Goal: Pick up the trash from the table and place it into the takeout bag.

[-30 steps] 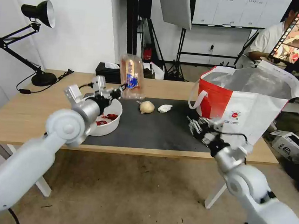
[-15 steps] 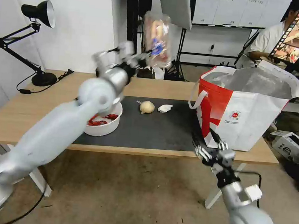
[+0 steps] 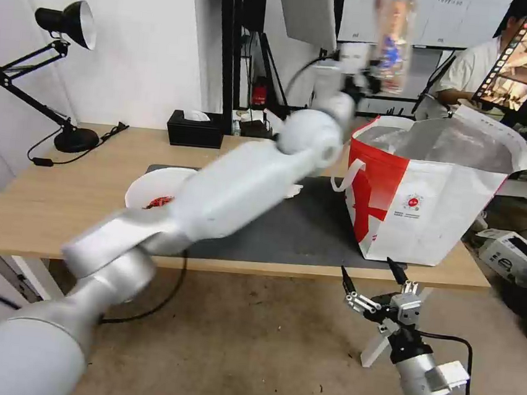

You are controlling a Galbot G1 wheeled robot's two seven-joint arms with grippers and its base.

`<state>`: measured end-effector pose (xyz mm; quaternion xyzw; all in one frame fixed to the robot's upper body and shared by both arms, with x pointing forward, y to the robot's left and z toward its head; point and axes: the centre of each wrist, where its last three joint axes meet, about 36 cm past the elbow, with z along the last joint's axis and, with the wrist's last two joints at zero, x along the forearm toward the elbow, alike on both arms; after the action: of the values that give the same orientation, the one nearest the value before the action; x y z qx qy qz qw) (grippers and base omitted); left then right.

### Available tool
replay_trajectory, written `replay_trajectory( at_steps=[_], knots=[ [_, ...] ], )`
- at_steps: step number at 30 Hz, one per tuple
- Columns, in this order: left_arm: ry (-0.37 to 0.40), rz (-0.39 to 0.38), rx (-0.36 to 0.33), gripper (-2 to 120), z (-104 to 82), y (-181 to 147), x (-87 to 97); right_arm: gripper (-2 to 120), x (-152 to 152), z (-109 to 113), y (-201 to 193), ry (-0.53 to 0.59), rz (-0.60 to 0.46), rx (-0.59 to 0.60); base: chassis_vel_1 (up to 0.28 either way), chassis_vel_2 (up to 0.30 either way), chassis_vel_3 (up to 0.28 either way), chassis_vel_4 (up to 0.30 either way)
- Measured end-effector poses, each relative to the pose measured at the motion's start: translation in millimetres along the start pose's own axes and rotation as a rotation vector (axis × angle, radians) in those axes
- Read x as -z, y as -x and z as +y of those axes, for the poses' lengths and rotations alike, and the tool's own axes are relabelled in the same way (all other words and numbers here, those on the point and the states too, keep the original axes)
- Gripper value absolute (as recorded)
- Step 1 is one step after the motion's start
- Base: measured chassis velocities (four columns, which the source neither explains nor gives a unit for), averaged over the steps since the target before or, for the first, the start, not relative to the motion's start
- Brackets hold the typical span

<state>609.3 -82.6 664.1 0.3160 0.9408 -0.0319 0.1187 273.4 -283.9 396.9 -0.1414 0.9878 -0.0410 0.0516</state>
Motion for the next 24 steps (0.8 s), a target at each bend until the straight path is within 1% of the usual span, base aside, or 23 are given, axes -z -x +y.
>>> replay_trajectory(
  at_steps=[1, 2, 5, 6, 8, 9, 11, 12, 13, 18, 20, 21, 23, 24],
  knots=[
    [0.050, 0.008, -0.025, 0, -5.0, 2, -5.5, 100, 0, 1, 0, 0.003, 0.002, 0.001, 0.000, 0.000, 0.000, 0.000],
    [0.050, 0.008, -0.025, 0, -5.0, 2, -5.5, 100, 0, 1, 0, 0.003, 0.002, 0.001, 0.000, 0.000, 0.000, 0.000],
    [0.159, 0.029, -0.070, 0, -15.3, 4, -22.7, 100, -1, 3, 0, 0.005, 0.009, 0.005, 0.000, 0.000, 0.000, 0.000],
    [0.159, 0.029, -0.070, 0, -15.3, 4, -22.7, 100, -1, 3, 0, 0.005, 0.009, 0.005, 0.000, 0.000, 0.000, 0.000],
    [0.194, 0.041, -0.092, 0, -18.4, 2, -31.6, 100, -1, 4, 0, 0.005, 0.012, 0.007, 0.000, 0.000, 0.000, 0.000],
    [0.194, 0.041, -0.092, 0, -18.4, 2, -31.6, 100, -1, 4, 0, 0.005, 0.012, 0.007, 0.000, 0.000, 0.000, 0.000],
    [0.204, 0.054, -0.109, 0, -19.7, -2, -40.8, 100, -2, 4, 0, 0.005, 0.015, 0.007, 0.000, 0.000, 0.000, 0.000],
    [0.204, 0.054, -0.109, 0, -19.7, -2, -40.8, 100, -2, 4, 0, 0.005, 0.015, 0.007, 0.000, 0.000, 0.000, 0.000],
    [0.200, 0.054, -0.120, 0, -19.7, -6, -47.5, 100, -3, 3, -1, 0.004, 0.020, 0.007, 0.000, 0.000, 0.000, 0.000],
    [0.188, 0.058, -0.124, 0, -17.0, -12, -52.3, 100, -5, 3, 0, 0.004, 0.024, 0.007, 0.000, 0.000, 0.000, 0.000],
    [0.184, 0.059, -0.124, 8, -14.7, -16, -53.0, 100, -6, 3, 1, 0.007, 0.025, 0.010, 0.000, 0.000, 0.000, 0.000],
    [0.184, 0.059, -0.124, 8, -14.7, -16, -53.0, 100, -6, 3, 1, 0.007, 0.025, 0.010, 0.000, 0.000, 0.000, 0.000],
    [0.180, 0.059, -0.123, 16, -12.9, -18, -52.7, 100, -6, 4, 2, 0.009, 0.027, 0.012, 0.000, 0.000, 0.000, 0.000],
    [0.180, 0.059, -0.123, 16, -12.9, -18, -52.7, 100, -6, 4, 2, 0.009, 0.027, 0.012, 0.000, 0.000, 0.000, 0.000]
  ],
)
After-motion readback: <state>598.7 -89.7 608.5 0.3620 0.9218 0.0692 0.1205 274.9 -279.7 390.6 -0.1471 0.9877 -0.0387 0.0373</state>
